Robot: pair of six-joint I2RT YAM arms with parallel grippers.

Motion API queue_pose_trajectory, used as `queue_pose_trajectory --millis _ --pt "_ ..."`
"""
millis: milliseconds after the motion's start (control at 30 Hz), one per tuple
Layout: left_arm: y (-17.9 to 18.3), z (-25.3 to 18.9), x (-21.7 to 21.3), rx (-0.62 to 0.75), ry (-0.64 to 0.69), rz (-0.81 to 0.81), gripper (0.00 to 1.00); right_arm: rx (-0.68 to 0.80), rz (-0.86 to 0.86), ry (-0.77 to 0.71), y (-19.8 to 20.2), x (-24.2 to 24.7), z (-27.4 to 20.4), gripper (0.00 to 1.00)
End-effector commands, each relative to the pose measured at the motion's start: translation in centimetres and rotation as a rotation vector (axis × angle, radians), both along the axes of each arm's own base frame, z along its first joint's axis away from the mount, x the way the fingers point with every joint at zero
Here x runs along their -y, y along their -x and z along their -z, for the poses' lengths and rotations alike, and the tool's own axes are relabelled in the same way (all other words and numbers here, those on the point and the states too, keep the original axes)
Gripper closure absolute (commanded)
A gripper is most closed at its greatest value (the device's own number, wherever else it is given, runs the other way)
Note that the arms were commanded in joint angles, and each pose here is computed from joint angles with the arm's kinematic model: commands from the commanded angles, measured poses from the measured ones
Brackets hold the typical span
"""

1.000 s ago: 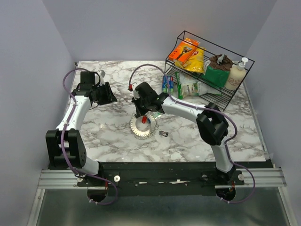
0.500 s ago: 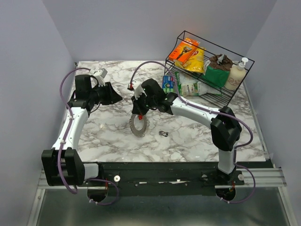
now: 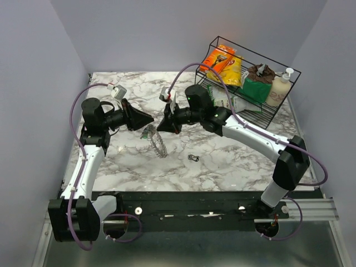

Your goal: Put the keys on the keyring

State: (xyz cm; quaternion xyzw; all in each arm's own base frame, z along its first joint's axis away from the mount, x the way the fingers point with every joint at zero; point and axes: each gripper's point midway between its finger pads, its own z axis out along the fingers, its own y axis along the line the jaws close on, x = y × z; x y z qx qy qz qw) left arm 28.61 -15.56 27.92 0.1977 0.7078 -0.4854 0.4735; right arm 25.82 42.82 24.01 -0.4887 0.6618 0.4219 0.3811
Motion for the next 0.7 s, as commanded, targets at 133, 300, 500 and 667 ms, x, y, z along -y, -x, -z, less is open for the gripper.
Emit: queue_pose_trajectory --millis 133,300,500,667 --pt "4.6 -6.0 1.6 0.219 0.133 0.214 0.59 0.068 -0.147 -0.166 2.5 1.4 -6.3 0.99" --pt "5.9 -7.5 1.8 0.244 0.169 0.261 0.59 0.078 -0.200 -0.212 3.8 1.9 -8.1 0.99" --pt "6.6 -8.1 2.0 0.276 0.180 0.291 0.63 0.092 -0.245 -0.256 5.0 2.4 -10.0 0.99" --pt "7.3 -8.3 2.2 0.272 0.192 0.320 0.63 0.098 -0.265 -0.286 5.5 2.7 -11.3 0.99"
